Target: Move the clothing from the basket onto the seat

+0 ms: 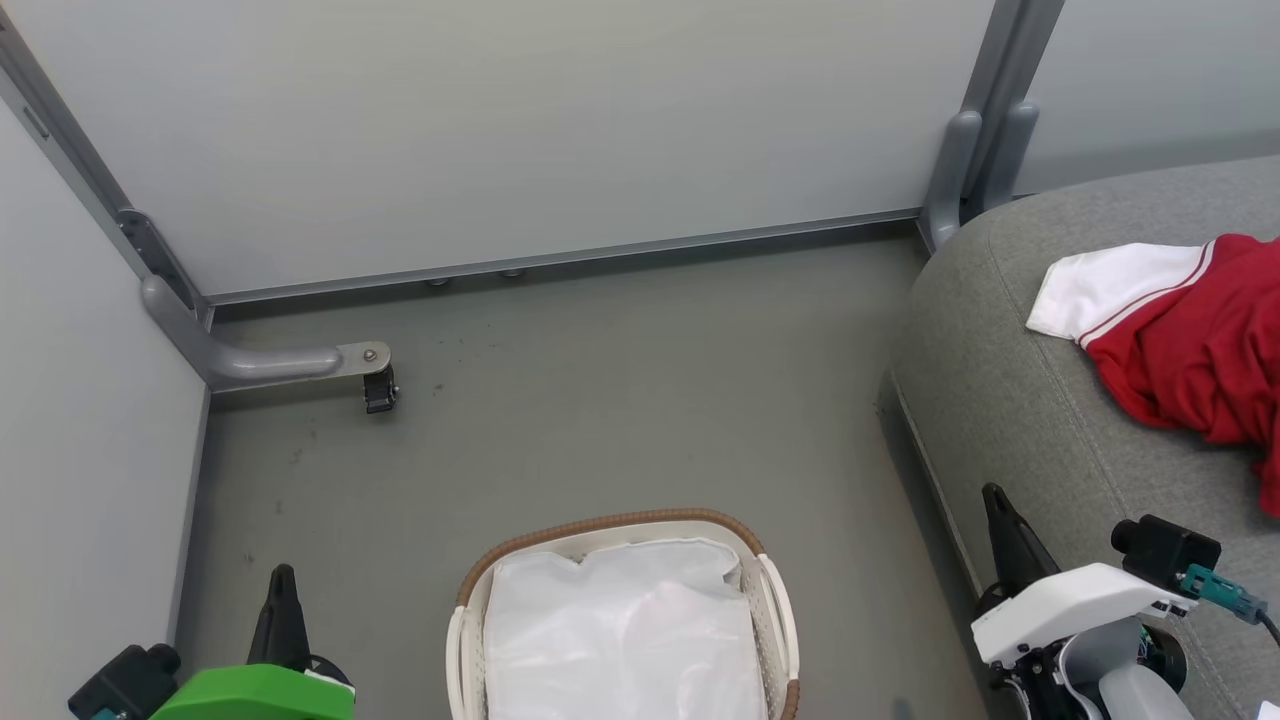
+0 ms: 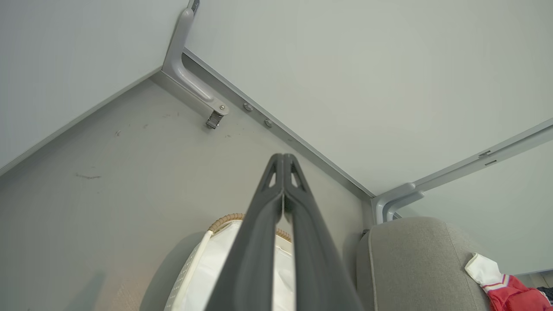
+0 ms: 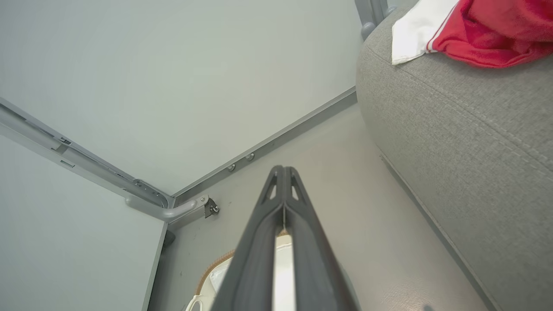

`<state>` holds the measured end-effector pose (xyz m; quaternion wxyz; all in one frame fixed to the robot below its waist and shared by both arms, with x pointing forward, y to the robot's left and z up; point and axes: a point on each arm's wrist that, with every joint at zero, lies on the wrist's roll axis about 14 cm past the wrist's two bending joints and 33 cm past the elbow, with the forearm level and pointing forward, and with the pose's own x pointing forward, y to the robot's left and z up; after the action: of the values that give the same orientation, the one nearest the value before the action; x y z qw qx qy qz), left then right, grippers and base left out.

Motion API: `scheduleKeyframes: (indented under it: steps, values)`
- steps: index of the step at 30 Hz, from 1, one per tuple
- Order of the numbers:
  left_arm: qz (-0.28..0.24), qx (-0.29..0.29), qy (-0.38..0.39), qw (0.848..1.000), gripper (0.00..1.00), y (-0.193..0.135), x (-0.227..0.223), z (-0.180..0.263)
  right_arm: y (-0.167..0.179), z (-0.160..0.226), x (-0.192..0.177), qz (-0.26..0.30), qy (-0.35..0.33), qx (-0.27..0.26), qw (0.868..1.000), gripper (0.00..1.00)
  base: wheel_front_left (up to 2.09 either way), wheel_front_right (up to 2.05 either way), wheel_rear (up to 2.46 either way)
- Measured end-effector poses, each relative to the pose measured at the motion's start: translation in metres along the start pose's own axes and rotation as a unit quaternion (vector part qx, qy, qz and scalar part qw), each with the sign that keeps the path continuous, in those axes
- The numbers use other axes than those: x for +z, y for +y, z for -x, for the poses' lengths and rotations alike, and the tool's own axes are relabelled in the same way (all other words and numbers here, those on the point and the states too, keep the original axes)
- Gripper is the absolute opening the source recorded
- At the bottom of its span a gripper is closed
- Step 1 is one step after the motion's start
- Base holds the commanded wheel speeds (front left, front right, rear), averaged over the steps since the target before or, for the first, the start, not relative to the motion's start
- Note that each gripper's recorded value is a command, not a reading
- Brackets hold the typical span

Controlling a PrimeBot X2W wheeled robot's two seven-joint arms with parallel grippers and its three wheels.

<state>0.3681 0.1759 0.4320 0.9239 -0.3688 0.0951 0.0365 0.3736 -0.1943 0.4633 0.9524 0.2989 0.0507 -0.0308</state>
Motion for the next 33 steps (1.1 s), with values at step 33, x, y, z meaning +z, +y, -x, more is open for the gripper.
scheduleKeyframes:
  steps: [33]
  values:
    - [0.182,-0.016,-0.018,0.983,0.00,-0.011,0.026,-0.006,0.002,-0.004,0.015,-0.215,-0.009,0.000,0.977,0.00,0.00,0.00,0.00]
